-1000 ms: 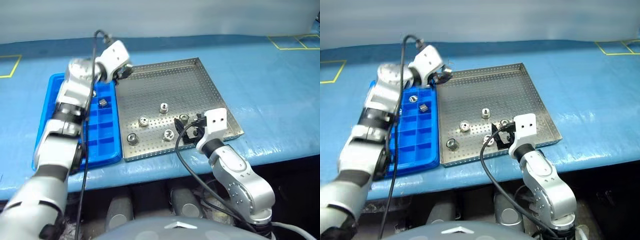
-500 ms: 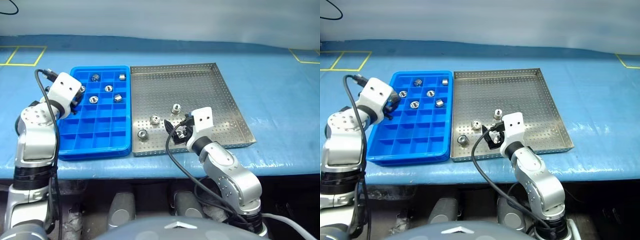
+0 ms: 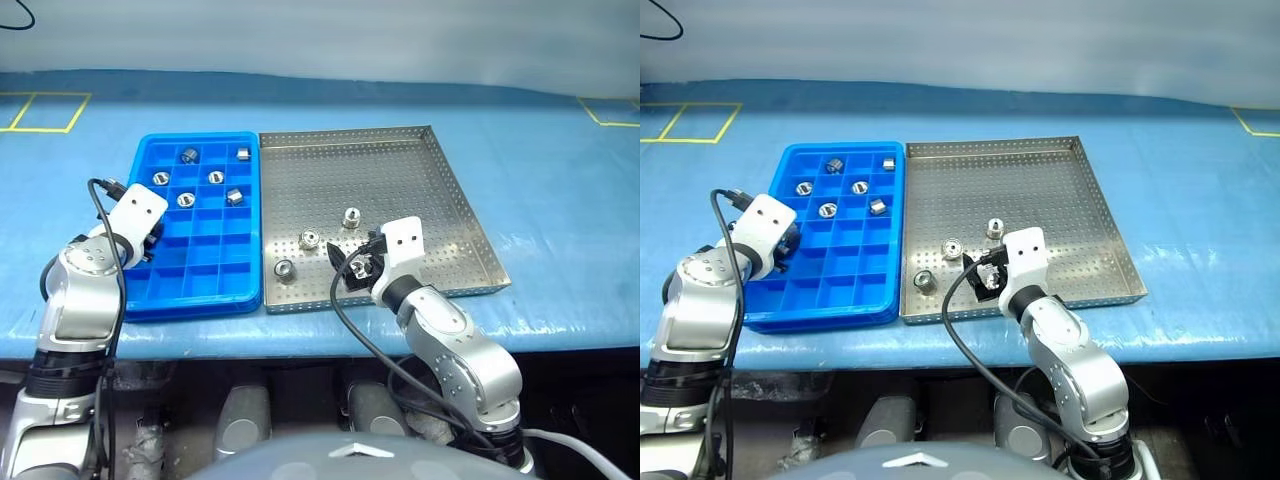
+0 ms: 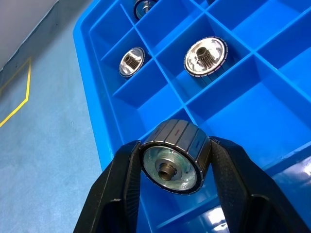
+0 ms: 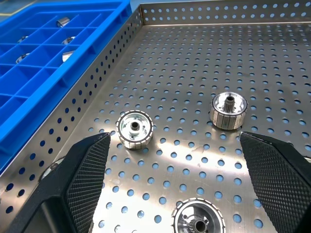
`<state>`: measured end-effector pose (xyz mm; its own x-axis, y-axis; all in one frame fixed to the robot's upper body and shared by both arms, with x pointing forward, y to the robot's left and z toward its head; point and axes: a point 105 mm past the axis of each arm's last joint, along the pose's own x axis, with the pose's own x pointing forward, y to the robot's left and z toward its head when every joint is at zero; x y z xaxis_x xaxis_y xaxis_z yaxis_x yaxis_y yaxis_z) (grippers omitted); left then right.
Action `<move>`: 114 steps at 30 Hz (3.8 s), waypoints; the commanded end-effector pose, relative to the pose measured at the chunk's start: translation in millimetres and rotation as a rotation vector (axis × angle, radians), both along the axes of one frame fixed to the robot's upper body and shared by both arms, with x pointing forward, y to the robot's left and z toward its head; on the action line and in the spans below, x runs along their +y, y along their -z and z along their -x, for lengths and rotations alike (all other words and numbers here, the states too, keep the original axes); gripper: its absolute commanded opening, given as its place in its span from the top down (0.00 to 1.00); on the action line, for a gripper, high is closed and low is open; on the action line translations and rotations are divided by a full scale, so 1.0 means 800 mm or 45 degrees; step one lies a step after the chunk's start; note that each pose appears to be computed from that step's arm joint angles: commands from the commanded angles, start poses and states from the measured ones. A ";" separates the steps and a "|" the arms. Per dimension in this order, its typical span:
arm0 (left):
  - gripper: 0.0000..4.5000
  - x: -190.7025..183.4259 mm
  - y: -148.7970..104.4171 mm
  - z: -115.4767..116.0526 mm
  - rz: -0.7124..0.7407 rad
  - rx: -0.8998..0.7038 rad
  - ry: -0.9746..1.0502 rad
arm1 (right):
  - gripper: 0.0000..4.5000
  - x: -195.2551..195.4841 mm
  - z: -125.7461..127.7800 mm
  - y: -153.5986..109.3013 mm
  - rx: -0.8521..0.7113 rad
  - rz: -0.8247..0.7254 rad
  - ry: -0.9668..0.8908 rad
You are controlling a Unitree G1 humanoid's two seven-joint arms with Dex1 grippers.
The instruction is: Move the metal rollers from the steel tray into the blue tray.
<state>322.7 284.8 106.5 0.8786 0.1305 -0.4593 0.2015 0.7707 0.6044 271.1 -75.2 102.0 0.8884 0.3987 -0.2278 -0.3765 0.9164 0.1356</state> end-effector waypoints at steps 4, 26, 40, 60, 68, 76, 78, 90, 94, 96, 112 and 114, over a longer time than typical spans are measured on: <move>0.16 0.012 0.000 0.006 -0.055 0.020 -0.070 | 0.00 -0.006 0.000 -0.016 -0.070 -0.014 0.029; 0.01 -0.255 -0.065 -0.013 0.831 0.053 1.004 | 0.00 -0.011 0.008 -0.020 -0.091 0.052 -0.028; 0.01 -0.285 0.022 -0.058 0.356 0.475 1.202 | 0.00 -0.018 0.018 -0.014 -0.065 0.025 0.047; 0.62 -0.259 -0.009 -0.068 0.209 0.443 1.249 | 0.00 -0.021 0.012 -0.017 -0.077 0.008 0.083; 0.62 -0.255 -0.100 -0.068 0.557 -0.002 1.117 | 0.00 -0.019 0.011 -0.016 -0.073 0.010 0.071; 0.62 -0.174 -0.110 -0.050 0.447 -0.153 0.822 | 0.00 -0.019 0.012 -0.014 -0.061 0.007 0.063; 0.62 -0.152 -0.114 -0.048 0.440 -0.215 0.711 | 0.00 -0.018 0.012 -0.012 -0.053 0.006 0.055; 0.62 -0.063 -0.069 -0.015 0.384 -0.268 0.234 | 0.00 -0.010 0.008 -0.007 -0.032 0.007 -0.007; 0.62 -0.050 -0.047 -0.001 0.341 -0.213 0.152 | 0.00 -0.008 0.009 -0.005 -0.021 0.007 -0.018; 0.62 -0.045 -0.036 0.005 0.338 -0.183 0.115 | 0.00 -0.007 0.009 -0.004 -0.016 0.008 -0.023; 0.62 -0.054 0.016 0.028 0.448 -0.029 0.053 | 0.00 -0.010 0.010 -0.002 -0.007 0.016 -0.014; 0.62 -0.052 0.012 0.030 0.445 -0.034 0.047 | 0.00 -0.012 0.010 -0.002 -0.008 0.018 -0.006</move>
<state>302.8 249.5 98.8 0.9014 -0.0356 -0.4315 0.1910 0.9271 0.3226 264.0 -84.0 94.7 0.8800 0.3977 -0.2596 -0.3778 0.9175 0.1245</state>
